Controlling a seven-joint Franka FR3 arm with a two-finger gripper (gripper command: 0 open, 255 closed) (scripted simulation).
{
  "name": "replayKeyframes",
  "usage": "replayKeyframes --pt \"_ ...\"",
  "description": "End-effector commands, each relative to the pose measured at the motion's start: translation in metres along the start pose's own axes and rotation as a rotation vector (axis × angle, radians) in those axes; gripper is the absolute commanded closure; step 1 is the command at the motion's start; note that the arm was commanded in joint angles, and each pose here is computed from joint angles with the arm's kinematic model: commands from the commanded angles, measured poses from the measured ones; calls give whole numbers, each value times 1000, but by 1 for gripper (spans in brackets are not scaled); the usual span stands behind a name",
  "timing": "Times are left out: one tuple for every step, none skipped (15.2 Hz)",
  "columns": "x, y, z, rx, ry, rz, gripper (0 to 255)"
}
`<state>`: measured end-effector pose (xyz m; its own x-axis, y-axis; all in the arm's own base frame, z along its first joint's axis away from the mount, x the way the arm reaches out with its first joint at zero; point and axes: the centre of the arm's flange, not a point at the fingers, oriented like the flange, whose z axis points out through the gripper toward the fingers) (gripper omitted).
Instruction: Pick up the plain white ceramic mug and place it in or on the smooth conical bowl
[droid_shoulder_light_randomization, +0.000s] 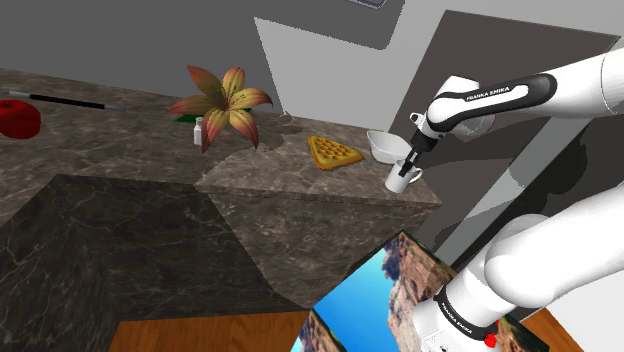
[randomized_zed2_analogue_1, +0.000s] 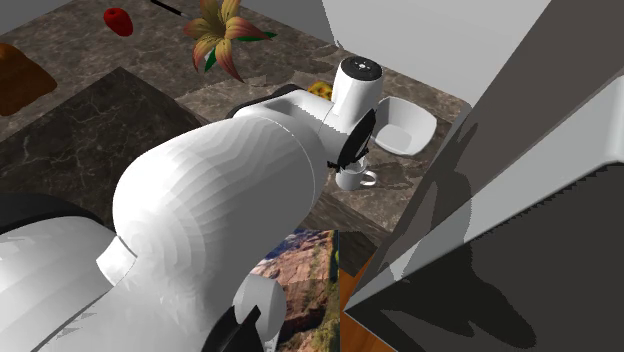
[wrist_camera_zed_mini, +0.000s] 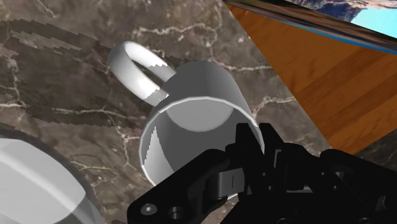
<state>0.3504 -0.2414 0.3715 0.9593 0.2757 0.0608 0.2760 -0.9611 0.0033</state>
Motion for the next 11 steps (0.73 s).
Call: replayKeyframes --pt "0 0 -5 0 -1 0 255" --pt "1 0 -10 0 -1 0 255" --pt "1 0 -16 0 -1 0 255" --pt "1 0 -21 0 -1 0 255" --pt "2 0 -26 0 -1 0 255" --pt "2 0 -31 0 -1 0 255" --pt "2 0 -37 0 -1 0 255" --pt "2 0 -42 0 -1 0 255" --pt "3 0 -47 0 -1 0 255" --pt "3 0 -52 0 -1 0 255" --pt "3 0 -58 0 -1 0 255"
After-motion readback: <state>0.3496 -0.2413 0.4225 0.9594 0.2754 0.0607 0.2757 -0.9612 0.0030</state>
